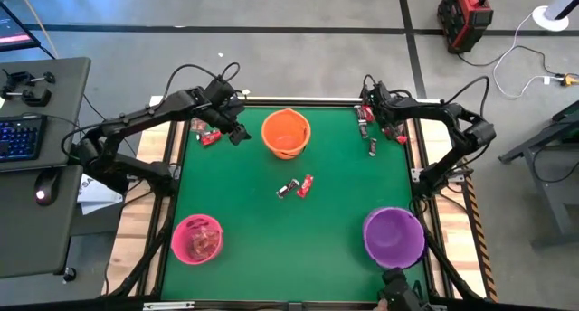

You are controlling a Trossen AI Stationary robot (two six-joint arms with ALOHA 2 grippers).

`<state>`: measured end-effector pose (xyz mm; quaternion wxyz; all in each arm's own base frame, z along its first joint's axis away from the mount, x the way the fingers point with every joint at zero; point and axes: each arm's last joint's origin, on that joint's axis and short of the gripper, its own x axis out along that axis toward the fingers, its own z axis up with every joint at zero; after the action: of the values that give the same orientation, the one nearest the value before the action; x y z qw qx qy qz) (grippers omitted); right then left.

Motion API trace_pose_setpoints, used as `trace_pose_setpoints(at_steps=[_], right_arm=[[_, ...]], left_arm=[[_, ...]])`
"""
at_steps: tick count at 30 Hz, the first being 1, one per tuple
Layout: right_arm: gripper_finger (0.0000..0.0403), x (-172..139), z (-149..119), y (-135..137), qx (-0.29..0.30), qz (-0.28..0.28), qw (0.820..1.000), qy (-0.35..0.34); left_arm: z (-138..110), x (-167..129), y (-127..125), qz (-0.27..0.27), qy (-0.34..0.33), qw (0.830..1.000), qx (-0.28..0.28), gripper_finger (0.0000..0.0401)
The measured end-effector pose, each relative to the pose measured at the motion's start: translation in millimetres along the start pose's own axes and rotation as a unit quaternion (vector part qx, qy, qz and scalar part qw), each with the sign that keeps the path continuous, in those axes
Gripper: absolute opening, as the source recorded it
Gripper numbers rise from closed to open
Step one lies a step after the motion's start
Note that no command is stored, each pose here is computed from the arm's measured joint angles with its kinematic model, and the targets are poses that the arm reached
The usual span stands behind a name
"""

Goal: Sort candy by brand, put in halloween buckets
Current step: Put the green gummy into the pink bucket

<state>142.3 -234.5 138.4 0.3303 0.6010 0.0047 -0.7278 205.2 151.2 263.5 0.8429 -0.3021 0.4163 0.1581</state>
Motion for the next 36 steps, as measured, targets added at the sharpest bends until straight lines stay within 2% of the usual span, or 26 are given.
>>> trace_pose_setpoints(at_steps=[3,7,10,17,20,23,28,31,36], right_arm=[[0.0009,-1.0,-2.3,-1.2,-0.036,-0.004,0.999,0.006],[0.0018,-12.4,-5.9,-3.2,-0.089,-0.004,0.996,0.007],[0.0007,-28.6,-4.9,-3.9,-0.122,0.01,0.992,-0.014],[0.0003,-84.8,2.1,-2.2,-0.209,0.116,0.971,-0.032],[0.0003,-115.1,-4.9,-3.2,-0.262,0.193,0.945,-0.03],[0.0002,-139.8,-19.6,-6.9,-0.336,0.268,0.903,0.009],[0.0001,-166.3,-65.8,-16.0,-0.444,0.37,0.808,0.116],[0.0001,-177.1,-105.5,-24.5,-0.511,0.424,0.732,0.154],[0.0001,-182.6,-178.9,-43.7,-0.602,0.518,0.585,0.166]], left_arm=[[0.4,-0.2,-0.2,-0.001,-0.002,1.0,0.001,0.0191],[1.7,-5.9,-2.6,-0.003,-0.022,1.0,-0.003,0.0191],[4.9,-13.7,-6.1,-0.009,-0.056,0.998,-0.007,0.0191],[19.2,-35.4,-16.8,-0.036,-0.174,0.984,0.002,0.0191],[23.9,-45.4,-24.0,-0.05,-0.222,0.974,0.026,0.0191],[26.8,-53.3,-30.5,-0.059,-0.257,0.963,0.059,0.0191],[29.9,-58.9,-40.1,-0.075,-0.291,0.95,0.09,0.0191],[31.2,-59.2,-46.7,-0.092,-0.301,0.943,0.105,0.0191],[32.2,-59.5,-65.2,-0.16,-0.308,0.934,0.088,0.0191]])
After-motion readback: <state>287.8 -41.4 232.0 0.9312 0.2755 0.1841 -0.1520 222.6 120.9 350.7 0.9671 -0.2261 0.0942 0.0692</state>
